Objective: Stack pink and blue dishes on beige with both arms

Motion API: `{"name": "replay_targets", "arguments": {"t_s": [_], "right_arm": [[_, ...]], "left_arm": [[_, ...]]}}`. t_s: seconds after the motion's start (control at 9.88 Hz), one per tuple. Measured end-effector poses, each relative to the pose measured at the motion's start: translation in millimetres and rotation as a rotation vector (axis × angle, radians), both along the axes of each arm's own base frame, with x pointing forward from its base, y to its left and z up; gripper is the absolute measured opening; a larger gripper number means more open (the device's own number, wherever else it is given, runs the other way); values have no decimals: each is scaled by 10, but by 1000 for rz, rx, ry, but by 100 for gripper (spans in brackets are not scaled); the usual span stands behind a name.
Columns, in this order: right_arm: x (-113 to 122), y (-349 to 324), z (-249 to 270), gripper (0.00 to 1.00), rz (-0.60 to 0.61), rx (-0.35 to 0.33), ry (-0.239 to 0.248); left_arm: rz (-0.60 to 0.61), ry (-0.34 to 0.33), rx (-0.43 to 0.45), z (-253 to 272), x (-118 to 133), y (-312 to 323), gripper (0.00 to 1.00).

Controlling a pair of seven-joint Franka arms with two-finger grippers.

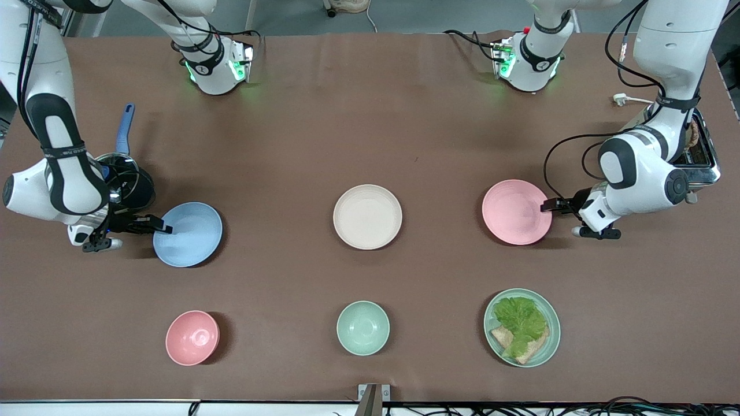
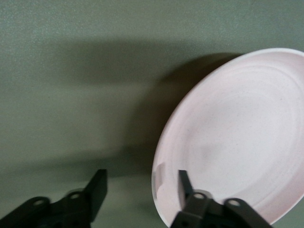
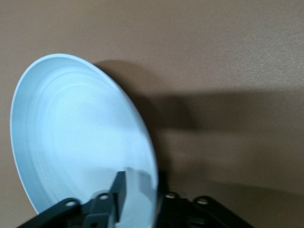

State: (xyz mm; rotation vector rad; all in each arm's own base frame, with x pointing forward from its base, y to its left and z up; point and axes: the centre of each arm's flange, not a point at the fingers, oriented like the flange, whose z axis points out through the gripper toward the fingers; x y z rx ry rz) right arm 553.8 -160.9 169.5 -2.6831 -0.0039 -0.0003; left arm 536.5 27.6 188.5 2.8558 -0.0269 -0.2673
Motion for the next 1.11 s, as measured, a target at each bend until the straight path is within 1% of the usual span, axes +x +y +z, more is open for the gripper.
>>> {"name": "replay_targets", "arguments": {"t_s": [0.1,0.2,0.3,0.41,0.61,0.71,0.91,1.01,1.11], "right_arm": [[-6,-41,7,12,-8,-3,0],[21,-60,50,6,-24,5,2],[92,-92,155,6,-48,11,7],[192,-165,338,6,-62,17,25],[416,-288,879,6,-73,1,85],[521,-282,1157,6,-88,-9,103],[667,-125,1553,6,-134,-20,140],[727,26,1677,6,-154,-23,150],[763,204,1774,6,-169,-23,164]], "left_arm": [[19,-6,-11,-4,7,-12,44],[28,-20,-12,-9,23,-36,31],[27,-34,-8,-10,41,-64,15],[19,-43,-11,17,59,-116,4],[-3,-78,-34,277,157,-348,4],[-6,-84,-60,564,203,-575,4],[1,-106,-103,1277,218,-1286,4],[6,-106,-115,1478,158,-1741,4],[-10,-93,-127,1553,72,-2174,4]]}}
